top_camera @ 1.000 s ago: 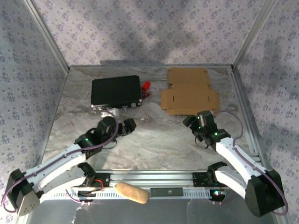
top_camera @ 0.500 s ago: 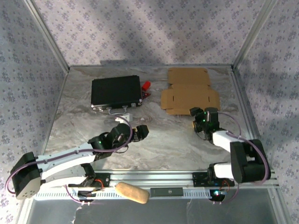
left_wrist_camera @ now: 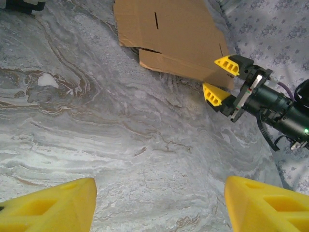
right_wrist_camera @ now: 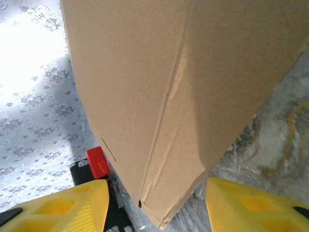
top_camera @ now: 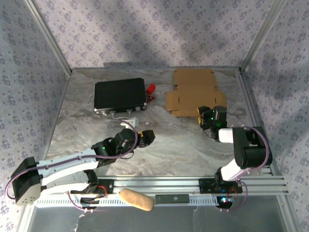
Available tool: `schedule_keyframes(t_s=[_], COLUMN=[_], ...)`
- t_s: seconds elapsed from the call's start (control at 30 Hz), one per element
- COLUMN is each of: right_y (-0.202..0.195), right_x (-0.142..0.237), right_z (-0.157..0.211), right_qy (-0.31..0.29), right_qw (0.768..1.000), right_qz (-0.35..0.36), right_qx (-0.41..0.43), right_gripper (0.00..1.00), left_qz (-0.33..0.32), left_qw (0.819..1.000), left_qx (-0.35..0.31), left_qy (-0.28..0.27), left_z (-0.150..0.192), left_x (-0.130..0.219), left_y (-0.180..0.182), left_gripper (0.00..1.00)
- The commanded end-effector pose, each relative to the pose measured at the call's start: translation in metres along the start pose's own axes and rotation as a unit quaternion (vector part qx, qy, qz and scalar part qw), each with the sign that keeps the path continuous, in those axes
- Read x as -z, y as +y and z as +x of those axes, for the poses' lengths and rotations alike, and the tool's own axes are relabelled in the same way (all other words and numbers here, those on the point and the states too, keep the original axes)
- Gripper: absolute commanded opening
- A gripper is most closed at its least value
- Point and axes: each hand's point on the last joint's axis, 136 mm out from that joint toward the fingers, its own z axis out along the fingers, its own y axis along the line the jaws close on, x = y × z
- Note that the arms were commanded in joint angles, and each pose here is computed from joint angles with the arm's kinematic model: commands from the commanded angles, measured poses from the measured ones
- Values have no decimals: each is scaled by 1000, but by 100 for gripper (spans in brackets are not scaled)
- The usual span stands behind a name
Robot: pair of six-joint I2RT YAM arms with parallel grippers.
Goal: Fold the paper box
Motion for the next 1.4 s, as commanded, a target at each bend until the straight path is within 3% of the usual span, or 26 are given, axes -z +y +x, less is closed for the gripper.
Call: schedule_keyframes(t_s=[0.0,0.27,0.57,0.73,0.83,1.07,1.23,1.37], right_y=[1,-11,-12,-11,-8,-7,15,21], right_x=[-7,5,-18,-21,-23,-22,0,25], right_z=[-3,-7,-21,-24,-25,-28,-21,-6], right_qy=[2,-26,-20,-31,-33,-41,-46,-47], right_qw=[1000,999,999,998,998,998,997,997], right_qz=[-8,10,-14,-22,-25,-29,-40,-38], right_qx=[-22,-28,-43,-43,-37,-48,-39,-50], right_gripper=[55,59,48,48,39,0,0,0], left_qz=[33,39,50,55,56,57,49,48], left_qw=[999,999,998,998,998,997,998,998], left_qx=[0,-5,-11,-14,-14,-18,-13,-3], left_qy=[-30,-33,-33,-36,-40,-40,-46,-50], left_z=[-20,-22,-23,-25,-27,-27,-27,-29], left_x=[9,15,19,24,27,27,25,17], left_y=[-25,-30,-35,-38,-38,-39,-34,-38], left_gripper=[69,68,63,62,61,58,57,65])
